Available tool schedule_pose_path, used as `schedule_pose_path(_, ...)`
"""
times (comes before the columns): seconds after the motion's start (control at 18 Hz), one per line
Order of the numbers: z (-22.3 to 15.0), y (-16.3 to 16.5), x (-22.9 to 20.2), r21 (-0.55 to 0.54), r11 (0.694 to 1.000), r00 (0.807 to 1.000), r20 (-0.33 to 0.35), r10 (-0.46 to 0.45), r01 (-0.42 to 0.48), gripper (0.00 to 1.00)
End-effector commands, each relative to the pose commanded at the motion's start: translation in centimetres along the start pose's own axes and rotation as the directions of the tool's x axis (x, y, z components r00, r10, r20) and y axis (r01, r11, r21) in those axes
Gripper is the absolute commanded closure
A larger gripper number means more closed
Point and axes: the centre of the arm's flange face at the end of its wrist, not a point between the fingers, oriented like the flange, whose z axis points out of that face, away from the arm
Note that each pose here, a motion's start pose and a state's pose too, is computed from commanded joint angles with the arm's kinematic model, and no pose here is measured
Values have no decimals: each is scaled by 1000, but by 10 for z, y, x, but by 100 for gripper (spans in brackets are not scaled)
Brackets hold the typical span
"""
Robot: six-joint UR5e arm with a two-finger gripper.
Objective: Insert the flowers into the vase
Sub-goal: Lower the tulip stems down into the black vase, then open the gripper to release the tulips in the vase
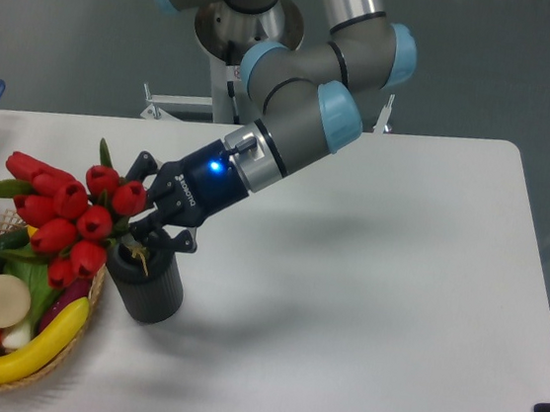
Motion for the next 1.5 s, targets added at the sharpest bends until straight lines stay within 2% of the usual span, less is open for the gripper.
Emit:
schedule_pose_path(0.33,7,25,-4,-8,1000,1000,-11,-12,12,76)
schedule_pose_path(0.61,10,37,-6,-17,999,999,-15,-37,37,43)
schedule_pose_path(0.78,9,40,-4,-18,999,999,-15,-43,43,32)
schedule_pose_path(0.83,9,40,-4,-18,999,999,-15,-43,43,24)
schedule_pose_path(0.94,8,43,-2,-18,998,998,-14,-53,53,4)
schedule_pose_path(1.0,7,44,-1,-17,998,998,-12,-55,55,0)
schedule_pose_path(1.33,-27,34,2,-3,999,998,48,-46,47,0)
schedule_pose_path(1.5,-64,14,5,8,1000,993,116,-12,11,0)
